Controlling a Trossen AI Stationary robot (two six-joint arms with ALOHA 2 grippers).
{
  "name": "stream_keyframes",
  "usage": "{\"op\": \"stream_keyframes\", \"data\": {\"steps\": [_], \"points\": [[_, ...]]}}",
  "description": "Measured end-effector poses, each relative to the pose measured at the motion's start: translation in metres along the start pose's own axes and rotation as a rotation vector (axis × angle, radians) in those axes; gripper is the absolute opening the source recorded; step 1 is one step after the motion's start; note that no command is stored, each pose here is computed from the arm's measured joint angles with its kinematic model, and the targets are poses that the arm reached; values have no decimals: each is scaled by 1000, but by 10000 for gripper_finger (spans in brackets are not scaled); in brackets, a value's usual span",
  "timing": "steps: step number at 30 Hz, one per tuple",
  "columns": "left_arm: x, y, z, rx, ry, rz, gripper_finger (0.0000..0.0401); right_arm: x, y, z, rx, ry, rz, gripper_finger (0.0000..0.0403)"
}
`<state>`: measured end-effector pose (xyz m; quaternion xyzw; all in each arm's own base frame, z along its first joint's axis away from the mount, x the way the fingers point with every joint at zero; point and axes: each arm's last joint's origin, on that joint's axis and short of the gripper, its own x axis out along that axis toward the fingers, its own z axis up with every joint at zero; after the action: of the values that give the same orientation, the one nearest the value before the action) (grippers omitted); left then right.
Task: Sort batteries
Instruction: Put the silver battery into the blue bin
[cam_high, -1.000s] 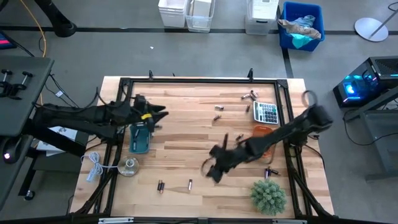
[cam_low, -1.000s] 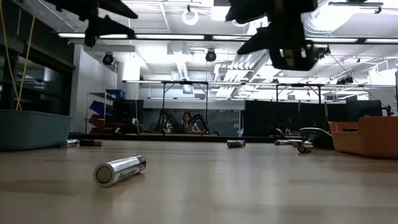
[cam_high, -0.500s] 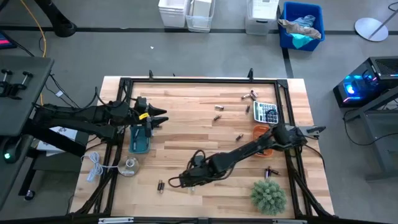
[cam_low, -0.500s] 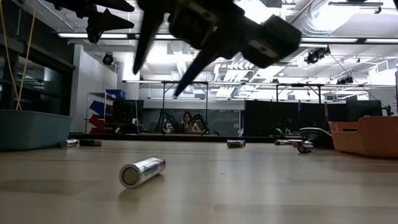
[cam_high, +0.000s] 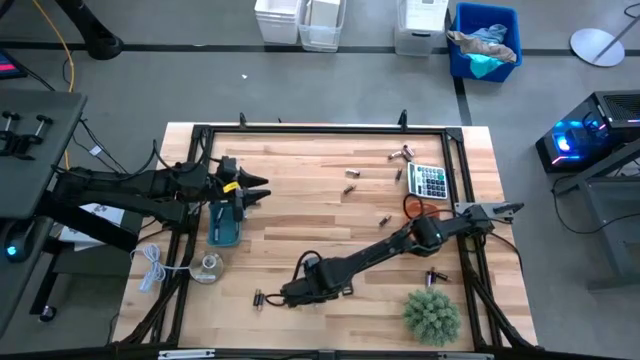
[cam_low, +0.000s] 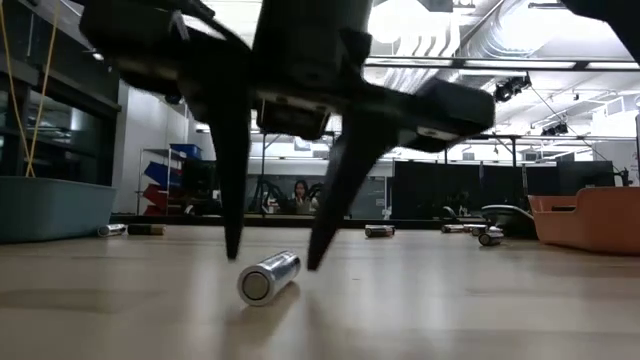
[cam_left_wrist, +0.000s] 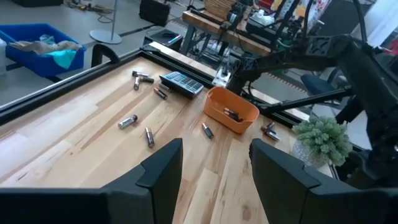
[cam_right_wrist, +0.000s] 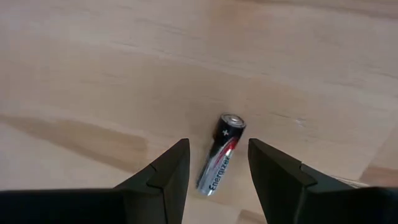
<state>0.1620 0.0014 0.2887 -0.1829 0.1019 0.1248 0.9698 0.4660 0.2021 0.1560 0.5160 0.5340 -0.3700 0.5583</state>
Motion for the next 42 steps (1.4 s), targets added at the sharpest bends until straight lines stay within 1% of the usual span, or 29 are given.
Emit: {"op": "stream_keyframes", "data": {"steps": [3, 5, 7, 9, 10, 12, 13, 15, 16, 19, 21, 23, 25, 26, 28, 31, 35, 40, 42], "points": [[0, 0, 0, 0, -2, -1, 174, 8, -3, -3, -8, 12, -37, 157], [0, 0, 0, -1, -4, -2, 174, 11, -4, -5, -52, 9, -40, 146], [0, -1, 2, -4, -16, -6, 174, 13, -4, -4, -102, 5, -48, 113], [0, -2, 5, -12, -46, -17, 174, 13, -3, 0, -150, -26, -44, 52], [0, -3, 7, -18, -69, -27, 174, 12, 0, 2, -186, -54, -16, 32], [-2, -5, 13, -36, -131, -62, 174, 6, 11, 15, -240, -120, 55, 29], [-3, -7, 17, -51, -167, -92, 174, 3, 18, 26, -260, -189, 94, 31], [-9, -12, 28, -92, -258, -183, 174, -5, 34, 53, -287, -305, 210, 31], [-12, -14, 34, -115, -307, -231, 174, -11, 43, 66, -300, -357, 281, 31], [-26, -22, 56, -191, -479, -400, 174, -27, 71, 100, -353, -454, 556, 31], [-36, -26, 69, -227, -580, -497, 174, -34, 82, 124, -354, -514, 697, 31], [-42, -29, 76, -261, -628, -563, 174, -43, 86, 150, -341, -573, 782, 31], [-47, -30, 82, -285, -661, -613, 174, -50, 88, 172, -335, -628, 829, 31], [-49, -31, 84, -287, -673, -623, 174, -54, 88, 182, -335, -645, 848, 31], [-49, -31, 84, -287, -675, -624, 174, -57, 88, 194, -354, -624, 882, 31], [-48, -31, 84, -289, -671, -620, 174, -57, 88, 202, -375, -612, 916, 31], [-48, -30, 84, -297, -680, -607, 174, -58, 92, 209, -368, -617, 1010, 31], [-49, -29, 85, -322, -714, -561, 174, -33, 92, 213, -338, -590, 1000, 31], [-49, -28, 86, -323, -724, -538, 174, -22, 94, 214, -340, -587, 1030, 31]]}}
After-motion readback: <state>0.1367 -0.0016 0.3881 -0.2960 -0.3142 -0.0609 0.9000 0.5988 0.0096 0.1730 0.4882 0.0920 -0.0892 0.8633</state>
